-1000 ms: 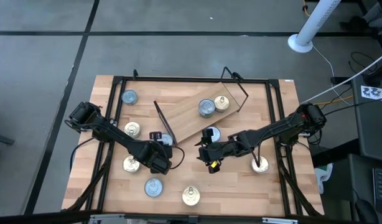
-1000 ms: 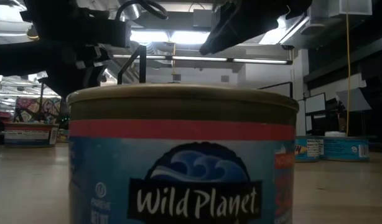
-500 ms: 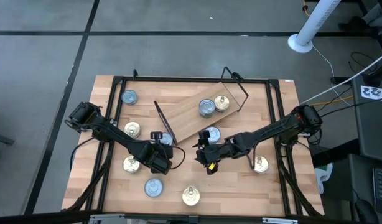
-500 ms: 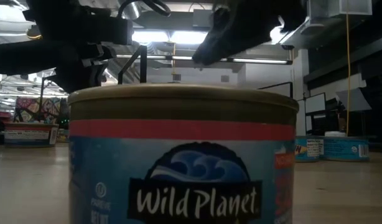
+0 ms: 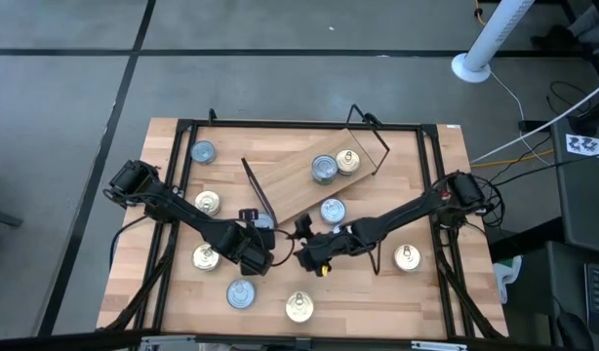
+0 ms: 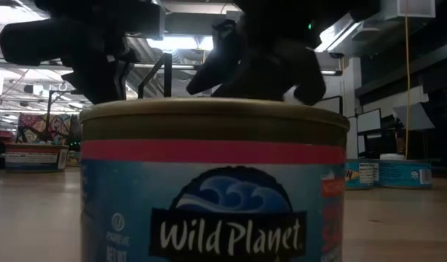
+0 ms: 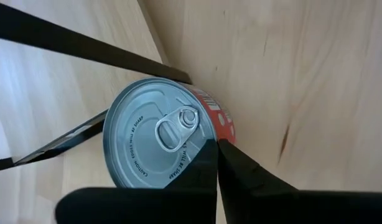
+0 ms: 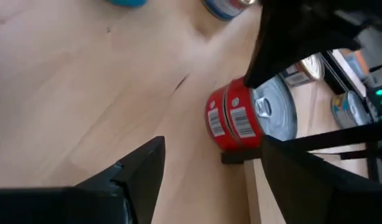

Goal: Stack canned seafood by type on shelf
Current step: Put the red tuna can on the shelf

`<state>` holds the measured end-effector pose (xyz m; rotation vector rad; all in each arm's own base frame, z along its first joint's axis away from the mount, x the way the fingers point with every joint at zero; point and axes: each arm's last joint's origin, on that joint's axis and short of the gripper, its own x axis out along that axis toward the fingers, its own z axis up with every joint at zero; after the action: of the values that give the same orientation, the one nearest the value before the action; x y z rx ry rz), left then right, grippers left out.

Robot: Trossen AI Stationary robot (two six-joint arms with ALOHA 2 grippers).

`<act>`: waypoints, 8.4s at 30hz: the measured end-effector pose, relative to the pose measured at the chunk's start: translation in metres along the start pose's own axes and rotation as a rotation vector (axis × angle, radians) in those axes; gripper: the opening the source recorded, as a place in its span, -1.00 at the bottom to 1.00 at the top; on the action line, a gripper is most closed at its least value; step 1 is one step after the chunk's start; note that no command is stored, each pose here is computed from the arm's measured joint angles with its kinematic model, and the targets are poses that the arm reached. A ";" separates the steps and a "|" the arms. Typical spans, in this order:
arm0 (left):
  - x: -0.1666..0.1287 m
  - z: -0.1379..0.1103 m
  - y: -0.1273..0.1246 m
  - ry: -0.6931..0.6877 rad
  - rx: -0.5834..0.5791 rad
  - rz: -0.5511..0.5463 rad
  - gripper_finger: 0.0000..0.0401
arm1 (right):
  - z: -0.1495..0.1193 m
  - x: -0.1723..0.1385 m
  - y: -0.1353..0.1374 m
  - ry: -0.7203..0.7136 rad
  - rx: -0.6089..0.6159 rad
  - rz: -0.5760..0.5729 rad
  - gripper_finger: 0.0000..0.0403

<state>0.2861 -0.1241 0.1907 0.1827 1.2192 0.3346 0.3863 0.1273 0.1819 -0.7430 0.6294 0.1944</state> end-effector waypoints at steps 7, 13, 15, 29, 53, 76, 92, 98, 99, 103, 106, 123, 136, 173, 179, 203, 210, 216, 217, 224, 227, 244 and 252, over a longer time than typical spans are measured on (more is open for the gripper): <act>0.000 0.005 -0.003 -0.040 -0.039 -0.043 -1.00 | -0.005 0.023 0.010 -0.002 -0.098 -0.079 0.28; -0.001 0.006 -0.004 -0.051 -0.071 -0.050 -1.00 | -0.007 0.036 0.014 0.007 -0.132 -0.171 0.28; -0.001 0.006 -0.004 -0.052 -0.073 -0.051 -1.00 | -0.009 0.037 0.015 0.015 -0.156 -0.168 0.28; -0.002 0.008 -0.005 -0.066 -0.092 -0.080 -1.00 | -0.004 0.039 0.012 -0.023 -0.180 -0.230 0.28; -0.002 0.008 -0.005 -0.065 -0.092 -0.080 -1.00 | -0.023 0.073 0.031 0.067 -0.264 -0.389 0.28; -0.001 0.010 -0.007 -0.071 -0.100 -0.101 -0.94 | -0.020 0.074 0.030 0.013 -0.240 -0.404 -0.38; -0.002 0.010 -0.008 -0.052 -0.086 -0.141 -0.46 | -0.019 0.074 0.031 -0.001 -0.244 -0.388 -0.67; -0.003 0.008 -0.011 0.013 -0.095 -0.251 -0.39 | -0.019 0.074 0.031 0.004 -0.245 -0.392 -0.67; -0.003 0.007 -0.011 0.029 -0.108 -0.275 -0.38 | -0.019 0.074 0.031 0.004 -0.245 -0.391 -0.67; -0.005 0.006 -0.015 0.127 -0.192 -0.404 -0.38 | -0.019 0.074 0.031 0.004 -0.244 -0.392 -0.67; -0.006 0.004 -0.018 0.203 -0.277 -0.482 -0.38 | -0.019 0.074 0.031 0.004 -0.244 -0.392 -0.67; -0.019 -0.006 -0.052 0.107 -0.295 -0.498 -0.38 | -0.019 0.074 0.031 -0.010 -0.194 -0.385 0.06; -0.008 -0.012 -0.063 0.097 -0.266 -0.416 -0.38 | -0.019 0.074 0.032 -0.038 -0.207 -0.335 0.23; 0.006 -0.027 -0.056 0.171 -0.148 -0.195 -0.62 | -0.019 0.075 0.033 -0.038 -0.211 -0.331 0.23; 0.006 -0.027 -0.056 0.168 -0.146 -0.191 -0.43 | -0.019 0.075 0.033 -0.038 -0.211 -0.330 0.23; 0.007 -0.026 -0.054 0.109 -0.132 -0.128 -0.99 | -0.019 0.075 0.033 -0.052 -0.215 -0.315 0.23; 0.001 -0.016 -0.056 0.093 -0.153 -0.159 -1.00 | -0.018 0.075 0.034 -0.071 -0.216 -0.300 0.23; -0.003 -0.005 -0.053 0.073 -0.194 -0.173 -1.00 | -0.018 0.075 0.034 -0.091 -0.219 -0.282 0.23; -0.003 -0.003 -0.052 0.071 -0.199 -0.174 -1.00 | -0.018 0.075 0.034 -0.095 -0.220 -0.278 0.23; -0.008 0.007 -0.048 0.054 -0.209 -0.188 -1.00 | -0.017 0.075 0.035 -0.109 -0.223 -0.262 0.23; -0.010 0.009 -0.048 0.049 -0.213 -0.191 -1.00 | -0.017 0.075 0.036 -0.107 -0.224 -0.260 0.23; -0.010 0.009 -0.045 0.058 -0.237 -0.181 -1.00 | -0.010 0.067 0.051 0.007 -0.293 -0.354 0.23; -0.007 0.014 -0.039 0.061 -0.260 -0.173 -1.00 | -0.010 0.067 0.054 0.009 -0.293 -0.342 0.23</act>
<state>0.3028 -0.1628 0.1889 -0.1577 1.2297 0.3466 0.4143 0.1566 0.1055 -1.1218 0.4770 -0.0339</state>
